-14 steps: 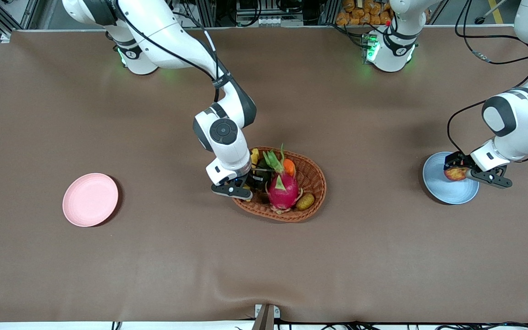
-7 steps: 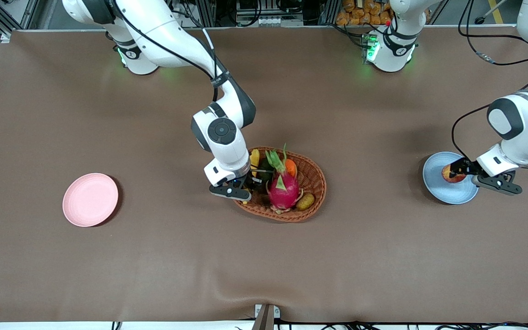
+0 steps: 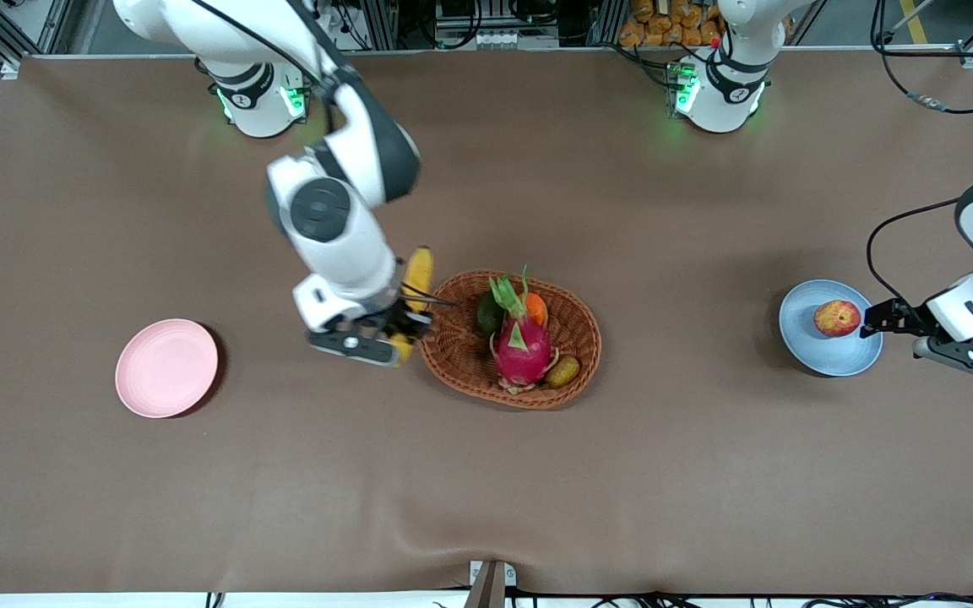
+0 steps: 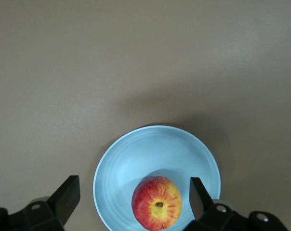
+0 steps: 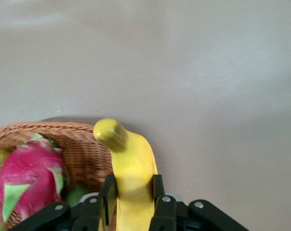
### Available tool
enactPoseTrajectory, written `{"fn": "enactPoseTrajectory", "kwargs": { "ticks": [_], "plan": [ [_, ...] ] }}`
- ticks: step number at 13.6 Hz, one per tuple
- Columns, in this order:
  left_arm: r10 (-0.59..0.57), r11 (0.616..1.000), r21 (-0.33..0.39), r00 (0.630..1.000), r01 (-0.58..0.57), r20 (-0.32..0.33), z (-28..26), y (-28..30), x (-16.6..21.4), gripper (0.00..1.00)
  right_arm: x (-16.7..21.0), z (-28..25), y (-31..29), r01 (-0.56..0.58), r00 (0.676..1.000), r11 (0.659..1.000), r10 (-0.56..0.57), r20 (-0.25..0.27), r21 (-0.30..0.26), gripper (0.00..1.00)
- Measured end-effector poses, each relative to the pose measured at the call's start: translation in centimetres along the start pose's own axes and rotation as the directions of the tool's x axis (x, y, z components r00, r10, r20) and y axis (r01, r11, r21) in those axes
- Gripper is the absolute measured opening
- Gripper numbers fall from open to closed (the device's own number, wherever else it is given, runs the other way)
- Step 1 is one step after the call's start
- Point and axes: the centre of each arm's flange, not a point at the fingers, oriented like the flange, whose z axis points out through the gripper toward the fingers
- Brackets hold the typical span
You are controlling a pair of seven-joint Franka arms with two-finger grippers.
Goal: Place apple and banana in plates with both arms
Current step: 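Open the left gripper off the apple while the right gripper carries the banana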
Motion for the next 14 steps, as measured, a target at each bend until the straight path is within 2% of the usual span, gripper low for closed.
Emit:
{"fn": "enactPoseTrajectory", "kwargs": {
  "ticks": [2,5,8,11,14],
  "plan": [
    [0.015,1.000,-0.011,1.000,-0.015,0.010,-0.8,0.9,1.0,1.00,1.1,-1.6,4.4,0.028,1.000,1.000,-0.028,0.011,-0.002,0.35],
    [-0.003,1.000,-0.026,0.999,0.004,0.050,-2.4,3.8,2.6,1.00,0.9,-3.1,10.1,0.033,0.999,0.999,-0.033,0.034,-0.002,0.35],
    [-0.034,0.999,-0.007,0.995,0.035,0.096,-6.6,6.4,4.1,1.00,1.7,-2.7,15.6,0.076,0.995,0.997,-0.075,0.066,-0.012,0.35],
    [-0.021,0.999,0.045,0.997,0.018,0.075,-11.7,7.8,6.0,1.00,4.3,-2.5,22.5,0.126,0.987,0.992,-0.123,0.106,-0.019,0.35],
    [-0.053,0.996,0.077,0.998,0.050,0.040,-13.9,6.7,6.2,1.00,6.4,-2.1,29.8,0.176,0.977,0.984,-0.173,0.127,-0.011,0.35]
  ]
}}
